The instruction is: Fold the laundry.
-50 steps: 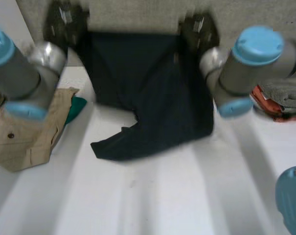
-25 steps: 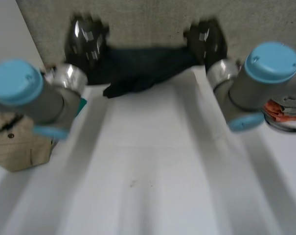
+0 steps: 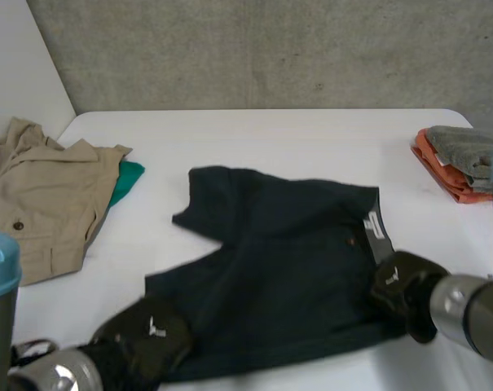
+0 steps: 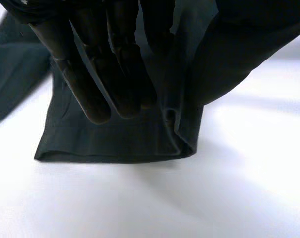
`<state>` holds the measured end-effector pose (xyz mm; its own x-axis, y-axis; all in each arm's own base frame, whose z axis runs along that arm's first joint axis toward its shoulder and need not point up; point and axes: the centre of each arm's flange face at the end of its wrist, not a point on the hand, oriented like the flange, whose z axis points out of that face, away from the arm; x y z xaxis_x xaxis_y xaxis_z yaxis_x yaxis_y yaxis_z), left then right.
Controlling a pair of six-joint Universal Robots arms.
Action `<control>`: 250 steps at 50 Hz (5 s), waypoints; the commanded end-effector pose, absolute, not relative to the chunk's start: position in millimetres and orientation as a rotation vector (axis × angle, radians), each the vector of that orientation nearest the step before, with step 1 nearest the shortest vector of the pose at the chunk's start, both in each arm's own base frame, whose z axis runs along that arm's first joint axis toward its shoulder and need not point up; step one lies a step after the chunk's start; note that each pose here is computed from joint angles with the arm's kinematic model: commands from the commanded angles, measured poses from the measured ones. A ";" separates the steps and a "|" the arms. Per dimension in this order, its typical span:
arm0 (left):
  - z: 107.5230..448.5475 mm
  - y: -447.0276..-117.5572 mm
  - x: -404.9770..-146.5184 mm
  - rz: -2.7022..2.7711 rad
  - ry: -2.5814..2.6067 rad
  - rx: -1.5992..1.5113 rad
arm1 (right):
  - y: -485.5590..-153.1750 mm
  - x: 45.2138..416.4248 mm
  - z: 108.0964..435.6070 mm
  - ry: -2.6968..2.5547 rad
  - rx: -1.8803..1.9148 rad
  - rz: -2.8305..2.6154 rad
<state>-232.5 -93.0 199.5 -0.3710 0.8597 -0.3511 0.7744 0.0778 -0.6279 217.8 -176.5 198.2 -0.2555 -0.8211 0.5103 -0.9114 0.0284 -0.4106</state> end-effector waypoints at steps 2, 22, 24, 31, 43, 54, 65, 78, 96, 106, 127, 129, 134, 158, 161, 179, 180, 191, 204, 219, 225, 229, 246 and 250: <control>214.9 -144.4 -270.7 1.544 -2.050 -1.686 | -208.1 231.6 194.3 -2.146 1.732 1.229; 176.3 -368.0 -353.9 2.409 -1.823 -1.557 | -378.2 307.5 182.0 -1.638 1.177 2.007; 169.2 -379.9 -354.4 2.433 -1.821 -1.557 | -388.0 312.6 170.5 -1.611 1.172 2.029; 164.4 -391.0 -371.7 2.530 -1.718 -1.479 | -405.0 326.0 141.6 -1.598 1.203 2.029; 236.1 -341.8 -354.0 2.447 -1.708 -1.159 | -341.0 288.4 248.6 -1.873 1.031 2.145; 225.6 -292.6 -331.0 2.299 -1.811 -1.217 | -300.8 231.1 177.1 -2.553 0.987 1.601; 219.9 -282.9 -338.7 2.252 -1.802 -1.204 | -323.0 239.9 131.8 -2.475 1.048 1.799; 229.1 -280.5 -335.0 2.274 -1.793 -1.167 | -322.2 209.8 167.0 -2.141 0.999 1.743; 245.4 -268.7 -324.9 2.276 -1.786 -1.086 | -224.6 348.8 170.1 -1.092 1.845 2.147; 251.4 -278.0 -314.4 2.302 -1.807 -1.032 | -177.4 361.6 125.3 -0.824 2.221 2.045; 270.0 -262.2 -365.3 2.113 -1.677 -0.832 | -281.0 285.0 240.0 -2.346 1.127 2.223; 264.0 -257.8 -368.1 2.065 -1.720 -0.857 | -286.5 288.1 235.0 -2.405 1.136 2.155; 243.4 -249.6 -366.6 1.906 -1.877 -0.908 | -301.8 296.9 228.9 -2.552 1.168 2.008; 133.9 -262.1 -348.8 1.478 -2.400 -0.937 | -324.2 307.1 145.8 -2.564 1.277 1.557; 132.3 -264.8 -344.2 1.460 -2.420 -0.934 | -326.2 306.6 145.2 -2.450 1.283 1.593; 261.7 -270.6 -351.7 1.837 -1.964 -0.884 | -256.7 314.5 211.0 -2.135 1.319 2.016; 266.1 -269.5 -353.7 1.835 -1.931 -0.895 | -251.7 312.6 209.4 -2.135 1.325 2.018; 304.7 -256.0 -368.3 1.701 -1.554 -1.085 | -186.4 292.9 141.2 -2.172 1.476 2.003; 308.4 -242.0 -373.6 1.651 -1.485 -1.125 | -197.2 317.1 108.0 -1.938 1.386 2.282; 301.8 -238.7 -375.0 1.625 -1.500 -1.129 | -246.1 345.7 100.9 -1.873 1.391 2.250; 308.6 -239.0 -375.2 1.648 -1.478 -1.126 | -261.6 357.3 125.6 -1.887 1.349 2.315; 325.8 -235.7 -373.7 1.695 -1.431 -1.122 | -291.5 352.0 155.6 -1.883 1.191 2.435; 382.9 -231.6 -367.2 1.817 -1.250 -0.992 | -441.1 211.2 303.0 -1.477 0.585 2.714; 381.2 -231.8 -367.5 1.788 -1.260 -0.965 | -483.9 150.4 289.9 -1.473 0.561 2.643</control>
